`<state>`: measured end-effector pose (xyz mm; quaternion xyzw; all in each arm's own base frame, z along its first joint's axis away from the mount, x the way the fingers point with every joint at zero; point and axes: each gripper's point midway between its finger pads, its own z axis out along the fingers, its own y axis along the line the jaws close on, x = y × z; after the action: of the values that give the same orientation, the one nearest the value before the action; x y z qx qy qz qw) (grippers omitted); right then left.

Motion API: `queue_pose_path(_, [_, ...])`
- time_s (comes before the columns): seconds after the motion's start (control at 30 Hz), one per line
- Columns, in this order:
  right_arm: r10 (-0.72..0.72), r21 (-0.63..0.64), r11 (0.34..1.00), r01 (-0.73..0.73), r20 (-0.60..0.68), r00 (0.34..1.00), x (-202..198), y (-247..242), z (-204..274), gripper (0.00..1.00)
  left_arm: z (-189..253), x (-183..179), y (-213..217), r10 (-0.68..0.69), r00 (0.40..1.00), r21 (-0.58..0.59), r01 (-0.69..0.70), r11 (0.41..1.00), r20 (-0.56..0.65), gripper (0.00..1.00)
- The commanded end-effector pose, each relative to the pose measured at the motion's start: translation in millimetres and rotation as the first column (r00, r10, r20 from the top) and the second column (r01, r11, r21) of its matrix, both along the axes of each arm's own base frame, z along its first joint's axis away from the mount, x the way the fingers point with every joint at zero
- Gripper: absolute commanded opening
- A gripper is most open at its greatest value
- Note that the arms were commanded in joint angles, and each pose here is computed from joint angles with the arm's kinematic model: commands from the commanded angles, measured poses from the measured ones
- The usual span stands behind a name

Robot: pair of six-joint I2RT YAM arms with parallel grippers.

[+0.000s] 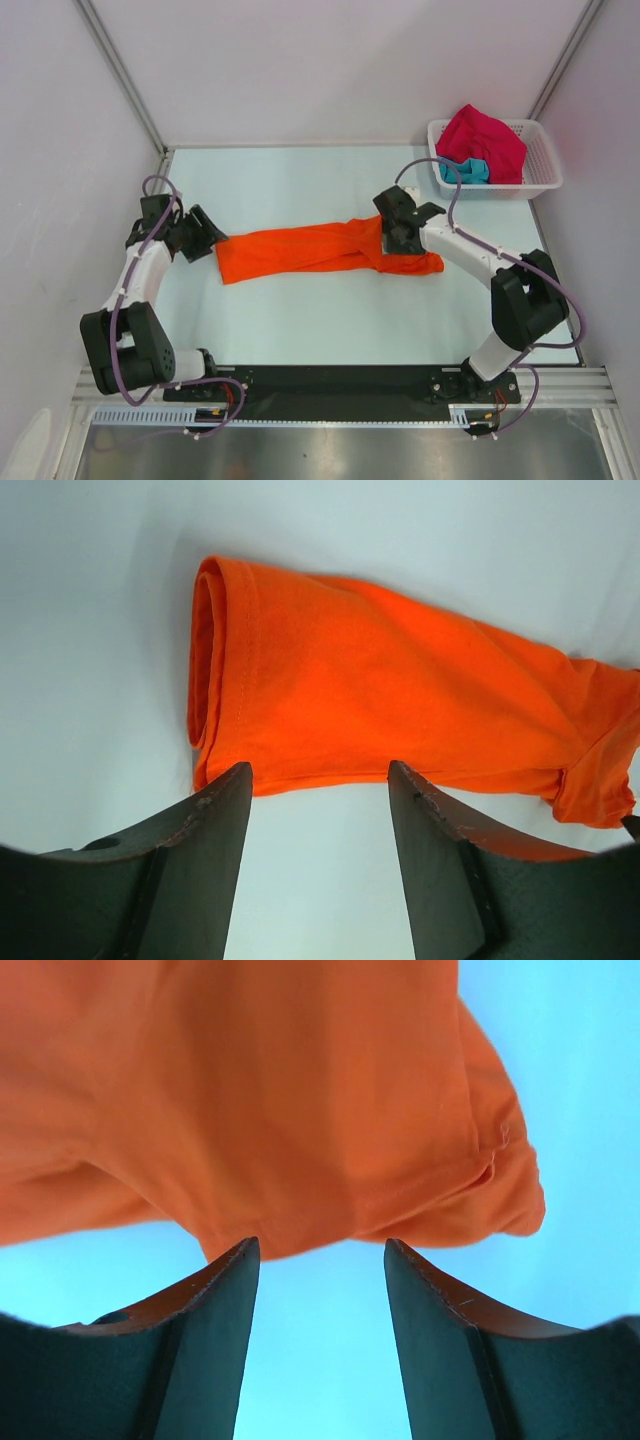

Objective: Fold and stack the t-shirts

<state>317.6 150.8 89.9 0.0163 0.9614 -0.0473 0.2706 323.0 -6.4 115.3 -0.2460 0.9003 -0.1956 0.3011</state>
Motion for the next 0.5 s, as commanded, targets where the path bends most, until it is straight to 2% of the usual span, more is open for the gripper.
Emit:
queue_pose_path(0.0, [-0.018, 0.072, 0.997, 0.013, 0.071, 0.997, 28.1, 8.8, 26.3, 0.59, 24.6, 33.9, 14.6, 0.044, 0.998, 0.010, -0.045, 0.999, 0.049, 0.63])
queue_pose_path(0.17, [-0.012, 0.100, 0.995, 0.002, 0.096, 0.995, 26.8, 10.7, 42.9, 0.61, 1.7, 55.2, 21.0, 0.102, 0.994, -0.042, -0.103, 0.994, -0.033, 0.64])
queue_pose_path(0.33, [-0.009, 0.101, 0.995, -0.001, 0.101, 0.995, 16.0, 3.1, 48.1, 0.62, -46.3, 49.2, 36.9, 0.190, 0.962, 0.003, -0.193, 0.981, -0.198, 0.65])
queue_pose_path(0.47, [-0.008, 0.111, 0.994, -0.003, 0.096, 0.995, 7.9, -1.6, 48.1, 0.63, -69.9, 39.2, 42.1, 0.234, 0.931, 0.021, -0.238, 0.971, -0.281, 0.64])
